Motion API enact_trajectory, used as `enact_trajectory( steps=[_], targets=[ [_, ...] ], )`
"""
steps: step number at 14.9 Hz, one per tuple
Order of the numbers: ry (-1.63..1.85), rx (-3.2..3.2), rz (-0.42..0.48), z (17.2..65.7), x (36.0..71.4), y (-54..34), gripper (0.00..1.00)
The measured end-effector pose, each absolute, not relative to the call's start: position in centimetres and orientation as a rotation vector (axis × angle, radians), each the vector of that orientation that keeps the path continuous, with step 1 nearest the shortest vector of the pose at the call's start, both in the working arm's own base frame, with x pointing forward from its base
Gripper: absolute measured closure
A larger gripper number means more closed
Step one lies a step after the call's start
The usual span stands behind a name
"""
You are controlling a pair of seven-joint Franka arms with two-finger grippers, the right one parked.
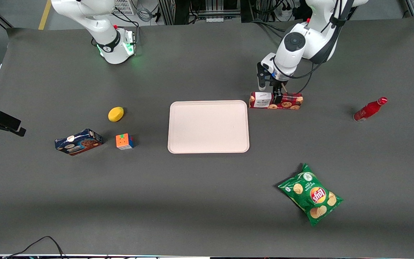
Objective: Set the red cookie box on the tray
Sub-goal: 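Lower the open left gripper onto the cookie box and close it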
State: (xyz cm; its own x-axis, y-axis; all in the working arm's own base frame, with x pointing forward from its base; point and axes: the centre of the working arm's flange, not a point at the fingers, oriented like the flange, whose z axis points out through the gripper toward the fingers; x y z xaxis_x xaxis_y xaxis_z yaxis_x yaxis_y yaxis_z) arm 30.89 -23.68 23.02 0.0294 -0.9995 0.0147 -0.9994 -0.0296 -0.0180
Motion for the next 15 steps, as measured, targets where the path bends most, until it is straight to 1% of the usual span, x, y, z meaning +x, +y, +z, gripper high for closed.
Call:
enact_trajectory(
  steps=[7, 8, 9, 10, 11, 12, 15],
  targets=[
    [2.212, -2.292, 0.007, 21.0, 30.5, -23.6, 0.01],
    [2.207, -2.304, 0.003, 20.8, 30.6, -23.5, 0.04],
    [2.198, -2.321, -0.001, 20.5, 30.9, -23.2, 0.05],
    [2.197, -2.325, -0.006, 20.3, 31.2, -22.9, 0.12],
    [2.211, -2.305, -0.008, 20.1, 31.5, -22.7, 0.26],
    [2.225, -2.278, -0.008, 19.9, 32.1, -22.3, 0.37],
    [2.221, -2.239, -0.029, 20.3, 34.7, -20.8, 0.66]
  ],
)
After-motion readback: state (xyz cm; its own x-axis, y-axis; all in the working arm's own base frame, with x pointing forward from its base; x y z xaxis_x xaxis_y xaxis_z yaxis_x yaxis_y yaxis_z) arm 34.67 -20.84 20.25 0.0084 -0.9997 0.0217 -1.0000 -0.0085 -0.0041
